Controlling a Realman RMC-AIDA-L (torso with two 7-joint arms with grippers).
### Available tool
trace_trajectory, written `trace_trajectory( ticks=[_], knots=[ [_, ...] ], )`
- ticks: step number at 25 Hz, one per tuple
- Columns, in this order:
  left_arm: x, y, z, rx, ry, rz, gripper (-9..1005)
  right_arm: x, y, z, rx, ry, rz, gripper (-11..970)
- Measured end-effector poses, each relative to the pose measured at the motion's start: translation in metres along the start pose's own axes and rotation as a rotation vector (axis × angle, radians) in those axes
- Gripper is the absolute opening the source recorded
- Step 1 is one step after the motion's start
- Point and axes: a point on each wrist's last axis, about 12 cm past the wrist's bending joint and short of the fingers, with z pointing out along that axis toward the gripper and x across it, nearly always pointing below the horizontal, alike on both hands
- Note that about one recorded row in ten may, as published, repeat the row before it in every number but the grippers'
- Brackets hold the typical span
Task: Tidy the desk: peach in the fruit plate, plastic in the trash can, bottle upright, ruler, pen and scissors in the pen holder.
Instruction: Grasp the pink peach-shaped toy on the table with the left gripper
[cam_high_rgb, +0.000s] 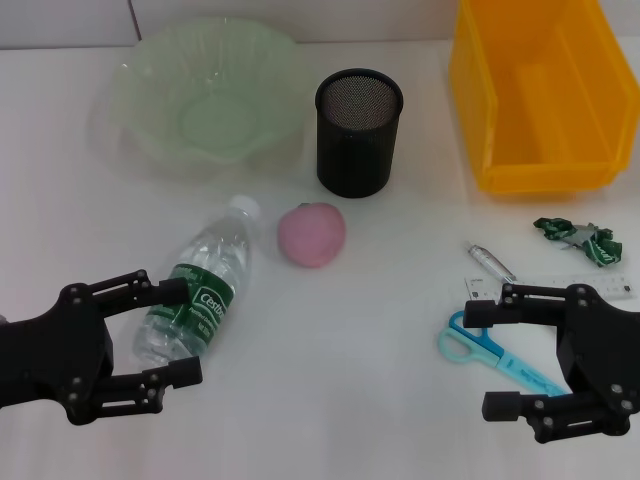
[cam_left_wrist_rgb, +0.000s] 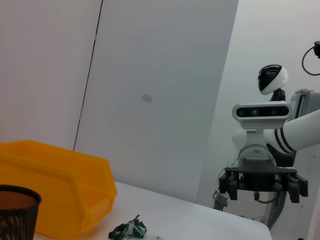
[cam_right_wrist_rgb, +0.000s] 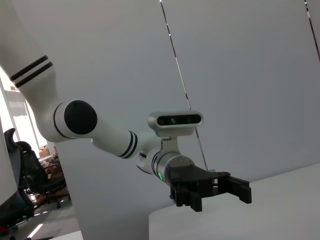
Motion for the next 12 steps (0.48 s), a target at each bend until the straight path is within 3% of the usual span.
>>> trace_trajectory(
  ticks=[12],
  knots=[
    [-0.0023, 0.0036, 0.0028, 0.005, 0.014, -0.026, 813, -0.0011, -0.0017, 0.0015, -0.001, 0.001, -0.001, 814]
  ],
)
